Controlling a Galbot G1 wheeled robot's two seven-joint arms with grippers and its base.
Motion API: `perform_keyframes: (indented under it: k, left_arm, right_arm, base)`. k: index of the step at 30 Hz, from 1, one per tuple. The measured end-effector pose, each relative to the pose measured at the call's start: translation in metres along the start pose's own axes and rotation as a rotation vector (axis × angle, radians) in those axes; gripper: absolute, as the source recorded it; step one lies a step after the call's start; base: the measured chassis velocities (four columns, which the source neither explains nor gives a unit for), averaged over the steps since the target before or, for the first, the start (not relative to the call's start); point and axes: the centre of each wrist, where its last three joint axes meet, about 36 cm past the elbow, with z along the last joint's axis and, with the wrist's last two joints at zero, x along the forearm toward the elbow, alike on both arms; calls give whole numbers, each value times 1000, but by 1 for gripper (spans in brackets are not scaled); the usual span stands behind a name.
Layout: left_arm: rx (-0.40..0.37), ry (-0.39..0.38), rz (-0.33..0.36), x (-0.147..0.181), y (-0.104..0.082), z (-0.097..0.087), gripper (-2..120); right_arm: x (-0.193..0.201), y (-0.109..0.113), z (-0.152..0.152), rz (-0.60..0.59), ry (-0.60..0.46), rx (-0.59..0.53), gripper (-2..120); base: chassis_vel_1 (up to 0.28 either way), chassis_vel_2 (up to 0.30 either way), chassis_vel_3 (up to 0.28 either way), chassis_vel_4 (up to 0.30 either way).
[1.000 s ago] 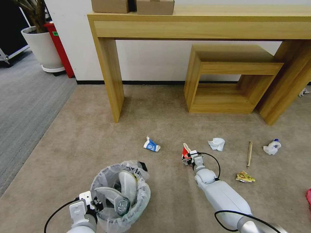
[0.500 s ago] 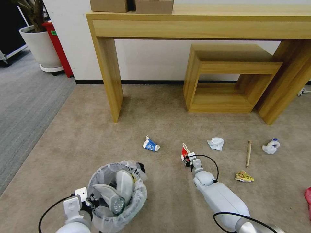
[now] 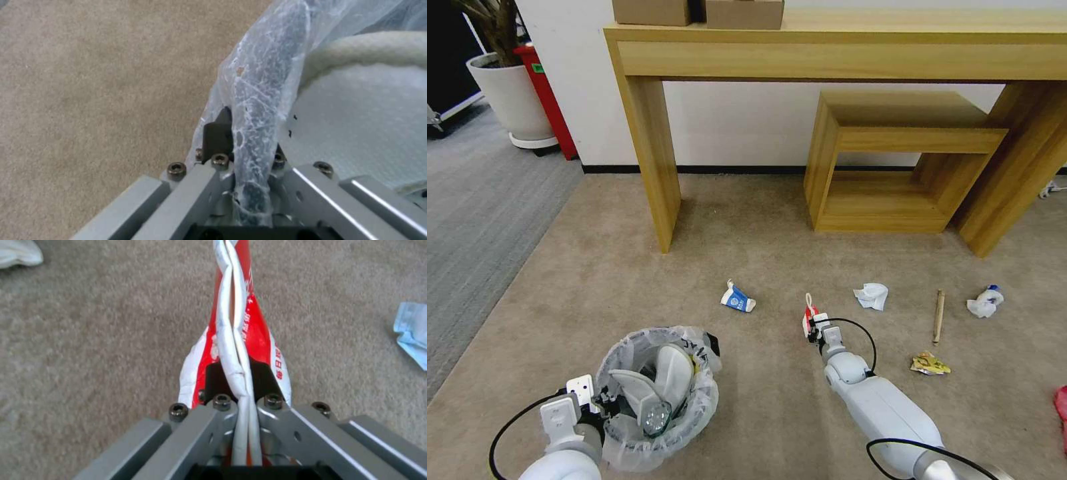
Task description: Pick up the trash bin and place the garbage on the floor into it.
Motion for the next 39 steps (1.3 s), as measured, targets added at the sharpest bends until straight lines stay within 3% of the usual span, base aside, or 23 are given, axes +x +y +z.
perform_keyframes:
  k: [9,12,14,16,18,20,24,25,26,29,30,33,39]
  left_arm:
    - [20,-28,6,6,2,-8,0]
    - [31,-38,9,7,3,-12,0]
    - [33,-40,11,8,3,-13,0]
    - [43,-51,14,8,4,-17,0]
    - [44,-54,14,7,4,-17,0]
    - [49,-63,16,7,4,-19,0]
    - [61,-74,18,6,4,-23,0]
    - [69,-81,17,5,5,-26,0]
    - [69,-81,17,5,5,-26,0]
    - [79,-83,17,3,8,-31,0]
    - [79,-83,17,3,8,-31,0]
    - [94,-88,17,-1,12,-39,0]
    - [109,-95,-2,-5,20,-48,0]
  right_arm:
    - [7,-6,-21,-7,-69,-67,0]
    - [16,-13,-56,-94,-243,-161,0]
    - [18,-15,-64,-119,-288,-176,0]
    - [34,-26,-102,-257,-490,-226,0]
    - [39,-28,-110,-293,-532,-236,0]
    - [61,-37,-138,-486,-688,-244,0]
    - [84,-33,-156,-639,-757,-241,0]
    - [108,-20,-168,-775,-787,-228,0]
    - [108,-20,-168,-775,-787,-228,0]
    - [147,6,-180,-966,-785,-221,0]
    - [147,6,-180,-966,-785,-221,0]
    - [174,30,-188,-1109,-753,-218,0]
    - [199,62,-179,-1243,-668,-197,0]
  base:
    - [0,0,0,0]
    - [0,0,0,0]
    - [0,0,0,0]
    - [0,0,0,0]
    - [0,0,0,0]
    - [0,0,0,0]
    - [0,0,0,0]
    - [0,0,0,0]
    - [0,0,0,0]
    - [0,0,0,0]
    - [0,0,0,0]
    - [0,0,0,0]
    - [0,0,0,0]
